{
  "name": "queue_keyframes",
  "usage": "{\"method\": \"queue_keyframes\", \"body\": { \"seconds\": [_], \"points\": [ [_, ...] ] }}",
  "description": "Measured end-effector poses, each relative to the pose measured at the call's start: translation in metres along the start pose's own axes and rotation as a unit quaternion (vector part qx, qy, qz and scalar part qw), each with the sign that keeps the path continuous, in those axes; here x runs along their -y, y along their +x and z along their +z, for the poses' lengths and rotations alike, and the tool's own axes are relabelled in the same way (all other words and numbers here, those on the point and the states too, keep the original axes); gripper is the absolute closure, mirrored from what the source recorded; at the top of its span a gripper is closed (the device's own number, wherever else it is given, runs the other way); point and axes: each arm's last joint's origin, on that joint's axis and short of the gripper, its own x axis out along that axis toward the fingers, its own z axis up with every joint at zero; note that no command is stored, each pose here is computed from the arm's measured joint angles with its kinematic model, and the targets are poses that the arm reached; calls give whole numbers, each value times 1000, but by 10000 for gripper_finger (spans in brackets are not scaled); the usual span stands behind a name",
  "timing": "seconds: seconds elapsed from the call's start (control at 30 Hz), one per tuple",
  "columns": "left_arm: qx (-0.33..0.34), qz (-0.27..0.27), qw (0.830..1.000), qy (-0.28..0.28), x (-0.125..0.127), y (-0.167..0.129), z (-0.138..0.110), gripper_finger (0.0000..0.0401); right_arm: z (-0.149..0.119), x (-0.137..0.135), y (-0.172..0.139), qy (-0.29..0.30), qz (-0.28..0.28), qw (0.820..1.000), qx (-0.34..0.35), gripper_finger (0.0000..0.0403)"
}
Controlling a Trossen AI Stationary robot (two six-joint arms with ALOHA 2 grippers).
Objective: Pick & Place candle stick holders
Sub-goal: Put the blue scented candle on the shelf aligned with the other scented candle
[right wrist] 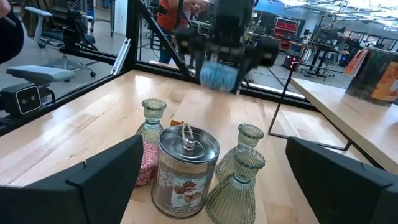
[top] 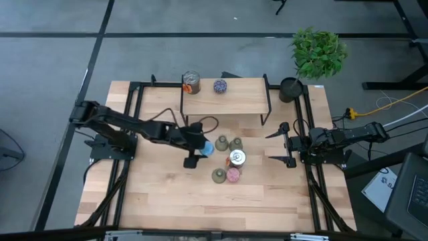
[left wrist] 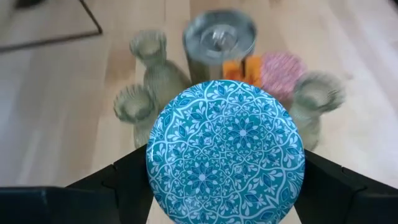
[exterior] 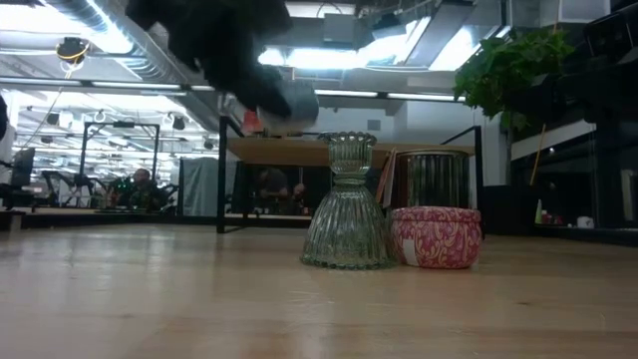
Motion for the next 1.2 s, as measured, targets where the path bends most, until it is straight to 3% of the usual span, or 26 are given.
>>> {"method": "queue_keyframes", "body": {
  "seconds": [0.23, 0.37, 0.67, 0.9, 1.2],
  "points": [
    [68, 16, 997, 38, -9, -26, 20, 109, 0, 0, 0, 0, 0, 1000, 0, 5],
    [101, 44, 993, 35, -25, -33, 46, 109, 0, 0, 0, 0, 0, 1000, 0, 5],
    [65, 93, 993, 24, -71, -24, 84, 109, 0, 0, 0, 0, 0, 1000, 0, 5],
    [34, 128, 990, -41, -114, 5, 88, 109, 0, 0, 0, 0, 0, 1000, 0, 5],
    [-25, 193, 972, -128, -158, 29, 74, 109, 0, 0, 0, 0, 0, 1000, 0, 5]
  ]
}}
